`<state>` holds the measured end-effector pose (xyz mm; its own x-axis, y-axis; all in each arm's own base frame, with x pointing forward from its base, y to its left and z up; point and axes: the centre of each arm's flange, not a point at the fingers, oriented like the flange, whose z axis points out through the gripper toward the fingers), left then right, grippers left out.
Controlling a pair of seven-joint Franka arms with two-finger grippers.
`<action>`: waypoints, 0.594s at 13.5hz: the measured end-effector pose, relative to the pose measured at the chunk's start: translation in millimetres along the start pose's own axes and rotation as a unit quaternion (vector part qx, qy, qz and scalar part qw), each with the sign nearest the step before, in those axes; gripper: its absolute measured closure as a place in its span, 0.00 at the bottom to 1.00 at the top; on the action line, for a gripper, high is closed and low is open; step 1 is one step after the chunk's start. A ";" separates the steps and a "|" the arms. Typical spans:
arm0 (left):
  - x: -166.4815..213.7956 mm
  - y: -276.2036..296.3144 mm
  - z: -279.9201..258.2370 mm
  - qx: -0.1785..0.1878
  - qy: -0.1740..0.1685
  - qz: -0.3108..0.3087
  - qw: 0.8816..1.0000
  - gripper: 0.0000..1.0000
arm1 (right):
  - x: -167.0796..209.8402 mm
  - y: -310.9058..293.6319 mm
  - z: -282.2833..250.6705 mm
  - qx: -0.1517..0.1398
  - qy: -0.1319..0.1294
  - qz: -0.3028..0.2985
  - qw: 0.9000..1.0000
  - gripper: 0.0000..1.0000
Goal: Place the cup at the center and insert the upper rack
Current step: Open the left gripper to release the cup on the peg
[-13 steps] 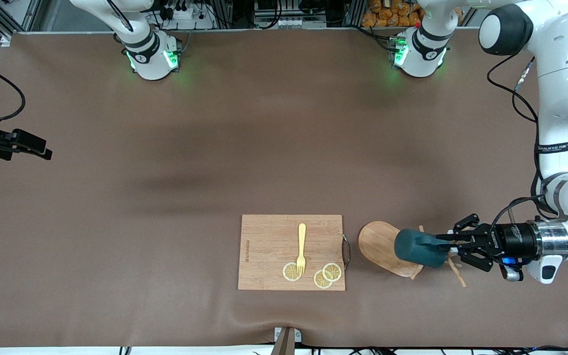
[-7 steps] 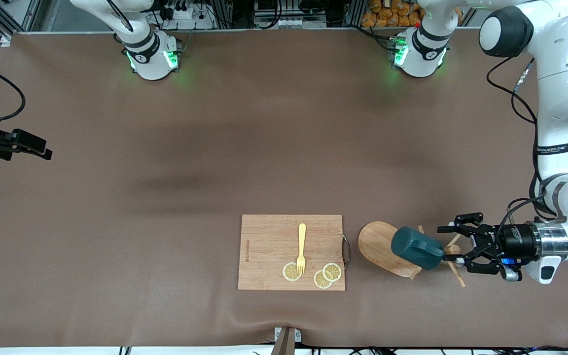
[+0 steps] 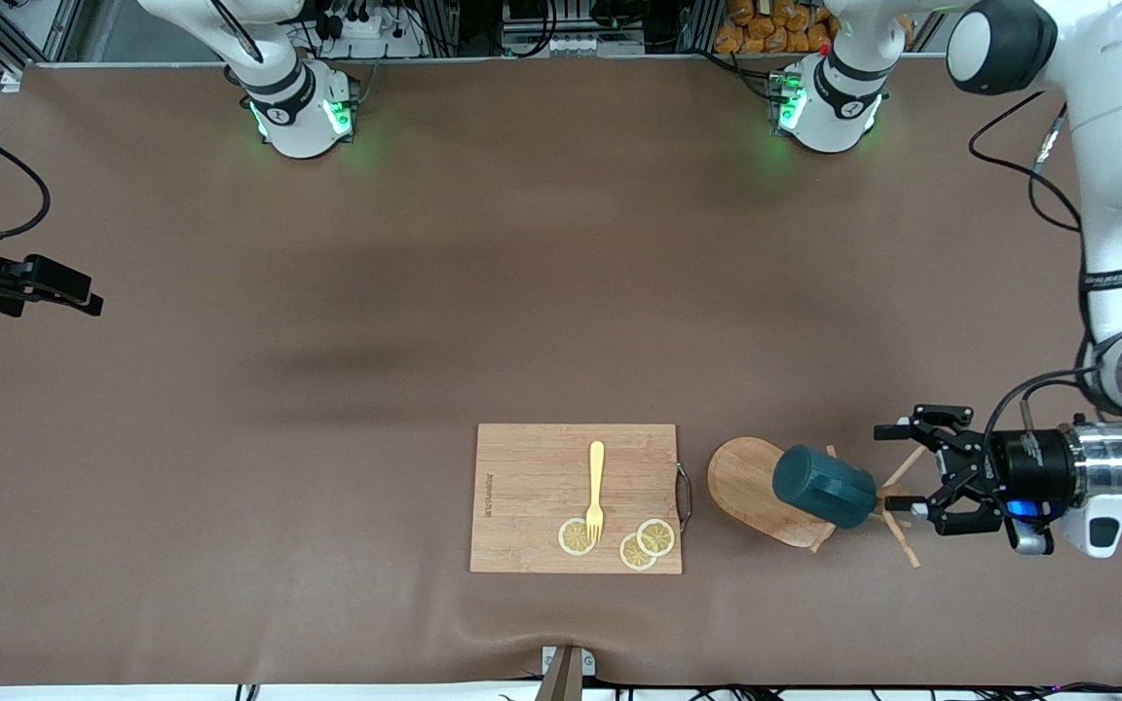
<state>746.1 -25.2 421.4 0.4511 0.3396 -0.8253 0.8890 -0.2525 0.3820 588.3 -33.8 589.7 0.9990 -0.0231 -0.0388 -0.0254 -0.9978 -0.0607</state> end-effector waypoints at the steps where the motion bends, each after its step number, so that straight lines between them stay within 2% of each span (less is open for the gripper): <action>1: -22.5 4.7 1.5 0.028 0.033 0.019 0.999 0.00 | 0.0 -0.1 0.0 0.000 0.000 0.000 1.000 0.00; 3: -68.1 13.5 8.7 0.076 0.088 0.057 0.991 0.00 | 0.0 -0.1 0.0 0.000 0.000 0.000 1.000 0.00; 5: -106.7 18.0 11.3 0.119 0.142 0.104 0.977 0.00 | 0.1 -0.3 0.0 0.000 0.000 0.000 1.000 0.00; 6: -122.1 17.9 8.2 0.142 0.169 0.133 0.966 0.00 | 0.1 -0.4 -0.1 0.000 0.000 0.000 1.000 0.00; 8: -150.6 11.7 5.7 0.200 0.213 0.197 0.936 0.00 | 0.1 -0.5 -0.1 0.000 0.000 0.000 1.000 0.00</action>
<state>688.1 -84.5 547.7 0.8039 0.4573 -0.3803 0.5848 -0.7243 0.3653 588.4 -33.4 589.8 0.9990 -0.0223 -0.0386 -0.0246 -0.9978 -0.0608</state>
